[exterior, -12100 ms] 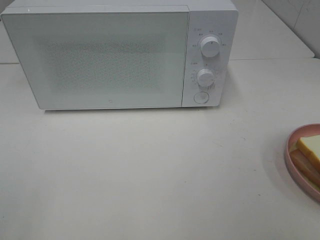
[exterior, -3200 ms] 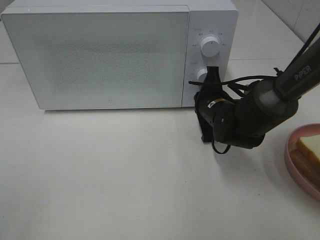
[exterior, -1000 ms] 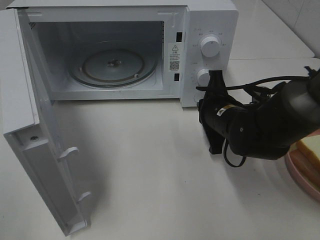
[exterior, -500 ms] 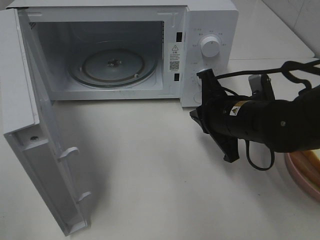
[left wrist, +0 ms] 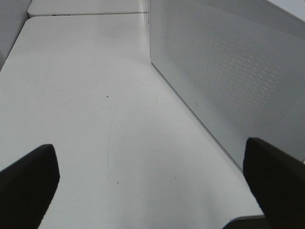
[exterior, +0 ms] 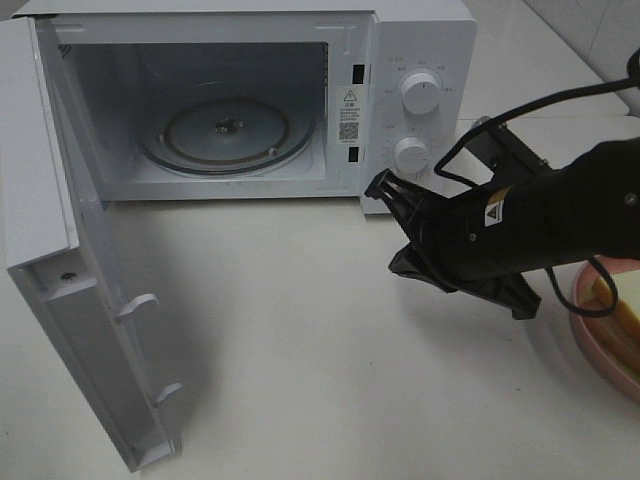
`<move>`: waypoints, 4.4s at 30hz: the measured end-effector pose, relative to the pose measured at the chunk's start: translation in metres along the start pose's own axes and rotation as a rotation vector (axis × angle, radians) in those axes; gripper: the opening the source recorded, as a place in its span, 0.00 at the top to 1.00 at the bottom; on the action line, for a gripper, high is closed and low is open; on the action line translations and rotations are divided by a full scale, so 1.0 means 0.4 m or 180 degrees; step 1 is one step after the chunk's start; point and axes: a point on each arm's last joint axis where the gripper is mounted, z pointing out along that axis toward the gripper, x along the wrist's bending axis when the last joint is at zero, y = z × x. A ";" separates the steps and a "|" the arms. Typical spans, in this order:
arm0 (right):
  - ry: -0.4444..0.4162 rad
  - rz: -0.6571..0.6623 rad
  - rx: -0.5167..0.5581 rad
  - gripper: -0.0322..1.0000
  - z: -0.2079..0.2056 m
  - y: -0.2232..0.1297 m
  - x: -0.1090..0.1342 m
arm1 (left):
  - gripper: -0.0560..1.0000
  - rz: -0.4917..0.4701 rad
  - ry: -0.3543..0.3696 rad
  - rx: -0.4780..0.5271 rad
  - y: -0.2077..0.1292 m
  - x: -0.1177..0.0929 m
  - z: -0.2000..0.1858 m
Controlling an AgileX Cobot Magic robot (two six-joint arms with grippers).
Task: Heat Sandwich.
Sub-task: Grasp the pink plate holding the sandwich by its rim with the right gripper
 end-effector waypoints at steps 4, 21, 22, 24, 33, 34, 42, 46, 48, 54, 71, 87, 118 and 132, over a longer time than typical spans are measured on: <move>-0.0187 -0.0543 0.0139 0.95 -0.026 0.009 0.009 | 0.03 0.0000 0.0000 0.0000 0.000 0.000 0.000; -0.0868 -0.2856 0.1114 0.85 -0.105 0.024 0.021 | 0.03 0.0000 0.0000 0.0000 0.000 0.000 0.000; -0.0895 -0.2895 0.1170 0.84 -0.108 0.023 0.020 | 0.03 0.0000 0.0000 0.0000 0.000 0.000 0.000; -0.0964 -0.2957 0.1303 0.74 -0.117 0.023 0.019 | 0.03 0.0000 0.0000 0.0000 0.000 0.000 0.000; -0.1005 -0.3096 0.1440 0.09 -0.123 0.021 0.015 | 0.03 0.0000 0.0000 0.0000 0.000 0.000 0.000; -0.1005 -0.3096 0.1440 0.09 -0.123 0.021 0.015 | 0.03 0.0000 0.0000 0.0000 0.000 0.000 0.000; -0.1140 -0.3204 0.1540 0.01 -0.128 0.023 0.005 | 0.03 0.0000 0.0000 0.0000 0.000 0.000 0.000; -0.1344 -0.3215 0.1613 0.01 -0.136 0.036 -0.014 | 0.03 0.0000 0.0000 0.0000 0.000 0.000 0.000; -0.1383 -0.3174 0.1632 0.01 -0.138 0.042 -0.019 | 0.03 0.0000 0.0000 0.0000 0.000 0.000 0.000; -0.1556 -0.2993 0.1653 0.02 -0.146 0.080 -0.052 | 0.03 0.0000 0.0000 0.0000 0.000 0.000 0.000; -0.1699 -0.2521 0.1624 0.04 -0.133 0.111 -0.166 | 0.03 0.0000 0.0000 0.0000 0.000 0.000 0.000; -0.1627 -0.2458 0.1629 0.06 -0.042 0.116 -0.205 | 0.03 0.0000 0.0000 0.0000 0.000 0.000 0.000; -0.1734 -0.2356 0.1723 0.21 0.031 0.134 -0.267 | 0.03 0.0000 0.0000 0.0000 0.000 0.000 0.000; -0.1898 -0.2347 0.1690 0.85 0.030 0.142 -0.276 | 0.03 0.0000 0.0000 0.0003 0.000 0.000 0.000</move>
